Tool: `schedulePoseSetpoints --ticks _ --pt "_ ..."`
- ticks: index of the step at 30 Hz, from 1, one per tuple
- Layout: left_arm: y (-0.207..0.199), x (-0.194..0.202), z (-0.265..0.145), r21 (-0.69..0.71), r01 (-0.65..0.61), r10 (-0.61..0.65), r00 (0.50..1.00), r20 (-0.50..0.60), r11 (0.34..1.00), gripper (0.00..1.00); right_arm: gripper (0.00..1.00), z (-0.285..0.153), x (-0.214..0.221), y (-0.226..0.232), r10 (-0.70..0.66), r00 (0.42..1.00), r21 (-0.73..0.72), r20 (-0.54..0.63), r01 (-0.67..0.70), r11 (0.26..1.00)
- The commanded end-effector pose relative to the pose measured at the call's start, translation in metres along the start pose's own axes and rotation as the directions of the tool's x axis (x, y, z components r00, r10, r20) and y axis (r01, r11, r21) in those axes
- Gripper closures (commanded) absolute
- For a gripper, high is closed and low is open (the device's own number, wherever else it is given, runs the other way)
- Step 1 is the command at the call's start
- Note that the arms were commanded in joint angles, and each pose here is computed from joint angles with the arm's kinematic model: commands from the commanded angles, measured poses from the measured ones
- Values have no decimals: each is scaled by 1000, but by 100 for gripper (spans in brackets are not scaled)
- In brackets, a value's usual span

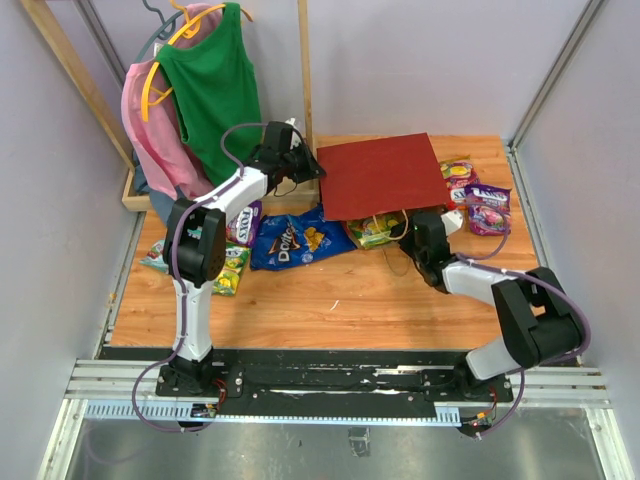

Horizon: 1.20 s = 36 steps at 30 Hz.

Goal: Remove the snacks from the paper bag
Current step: Pick up the snack from the paper bag.

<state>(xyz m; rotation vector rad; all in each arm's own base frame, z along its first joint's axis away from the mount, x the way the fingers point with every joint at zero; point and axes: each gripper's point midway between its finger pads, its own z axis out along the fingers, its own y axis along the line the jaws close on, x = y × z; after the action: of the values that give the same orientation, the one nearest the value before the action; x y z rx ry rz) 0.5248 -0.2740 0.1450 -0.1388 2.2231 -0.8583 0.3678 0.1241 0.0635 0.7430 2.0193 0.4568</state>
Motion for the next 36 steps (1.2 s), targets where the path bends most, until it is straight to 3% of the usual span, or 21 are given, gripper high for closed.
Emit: schedulePoseSetpoints --ticks 1,12,17,20,22,29,36 --pt "4 -11 1 11 -4 3 1000 21 1000 100 41 10 -8 32 44 998 -82 38 -41 996" --pt "5 -10 2 11 -1 1 1000 19 1000 99 50 43 17 29 130 991 -59 -19 -131 990" --pt "6 -10 2 9 0 0 1000 17 1000 100 63 50 23 31 141 989 -74 -34 -143 987" --pt "6 -9 4 10 0 -1 1000 16 1000 100 78 49 19 30 135 991 -74 -15 -136 988" --pt "7 -8 5 10 2 -2 1000 11 1000 100 86 44 14 31 121 993 -86 3 -120 989" --pt "7 -9 5 7 2 -2 1000 15 1000 100 99 9 7 35 56 998 -135 0 -56 989" --pt "10 -8 7 -6 -1 1 1000 12 1000 99 99 -39 5 15 -7 1000 -137 -4 6 991"
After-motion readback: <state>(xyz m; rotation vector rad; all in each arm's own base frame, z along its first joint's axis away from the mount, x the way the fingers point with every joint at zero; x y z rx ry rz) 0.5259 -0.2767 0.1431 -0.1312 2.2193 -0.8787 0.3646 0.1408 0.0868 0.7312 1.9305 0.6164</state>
